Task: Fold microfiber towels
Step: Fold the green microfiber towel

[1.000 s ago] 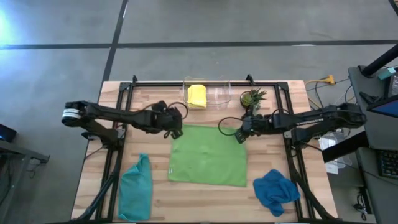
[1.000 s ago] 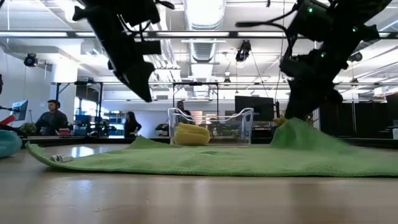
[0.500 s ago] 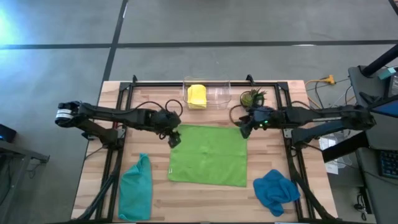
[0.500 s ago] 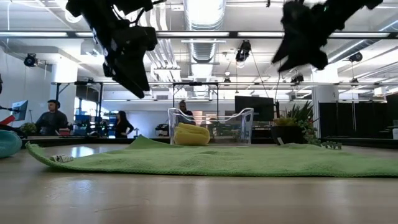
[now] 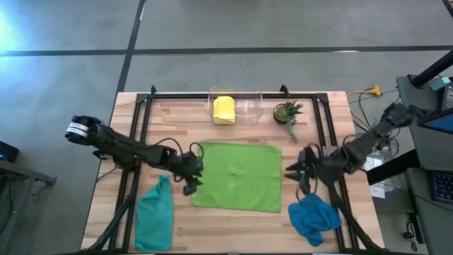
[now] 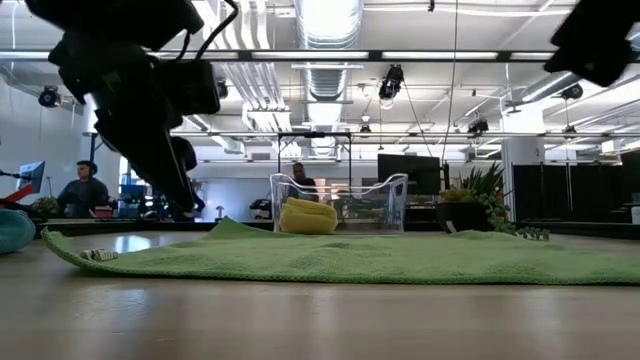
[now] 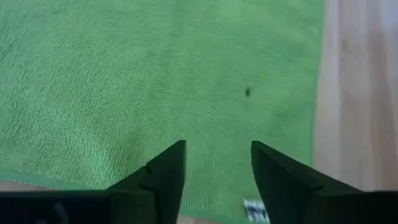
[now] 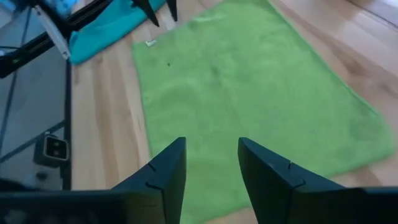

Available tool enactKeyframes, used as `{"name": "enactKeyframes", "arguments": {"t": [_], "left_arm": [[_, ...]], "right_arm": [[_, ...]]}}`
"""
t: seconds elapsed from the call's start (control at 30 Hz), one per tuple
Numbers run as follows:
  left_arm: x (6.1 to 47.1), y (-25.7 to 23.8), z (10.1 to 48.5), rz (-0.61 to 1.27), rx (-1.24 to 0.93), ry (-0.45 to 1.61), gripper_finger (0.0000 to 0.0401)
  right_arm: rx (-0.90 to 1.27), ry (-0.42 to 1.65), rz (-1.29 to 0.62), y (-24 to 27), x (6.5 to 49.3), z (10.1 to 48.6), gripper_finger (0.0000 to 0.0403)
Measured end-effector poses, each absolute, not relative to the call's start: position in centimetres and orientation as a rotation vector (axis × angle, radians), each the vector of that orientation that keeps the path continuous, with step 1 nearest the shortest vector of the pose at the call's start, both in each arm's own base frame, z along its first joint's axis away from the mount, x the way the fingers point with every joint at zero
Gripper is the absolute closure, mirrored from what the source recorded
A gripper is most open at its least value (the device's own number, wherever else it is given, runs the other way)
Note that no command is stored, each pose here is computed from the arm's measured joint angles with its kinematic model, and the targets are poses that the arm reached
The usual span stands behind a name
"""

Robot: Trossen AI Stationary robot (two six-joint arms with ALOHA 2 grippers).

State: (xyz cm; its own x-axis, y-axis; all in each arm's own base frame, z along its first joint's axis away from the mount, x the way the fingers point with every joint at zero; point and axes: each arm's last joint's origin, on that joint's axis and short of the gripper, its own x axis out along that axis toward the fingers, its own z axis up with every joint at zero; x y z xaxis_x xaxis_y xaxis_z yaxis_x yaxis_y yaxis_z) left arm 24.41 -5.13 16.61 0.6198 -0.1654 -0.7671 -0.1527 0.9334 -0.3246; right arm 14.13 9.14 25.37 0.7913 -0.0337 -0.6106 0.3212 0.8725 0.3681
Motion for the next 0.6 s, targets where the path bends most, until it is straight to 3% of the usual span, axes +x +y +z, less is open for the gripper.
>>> {"name": "enactKeyframes", "arguments": {"t": [0.23,0.6], "left_arm": [[25.1,-5.9,14.1,-0.022,-0.464,0.982,0.0287],[26.0,-7.4,13.1,-0.146,-0.56,1.078,0.0292]], "right_arm": [[0.501,0.612,-0.265,12.0,13.5,23.3,0.028],[0.495,0.852,-0.31,14.5,14.8,19.1,0.0282]]}}
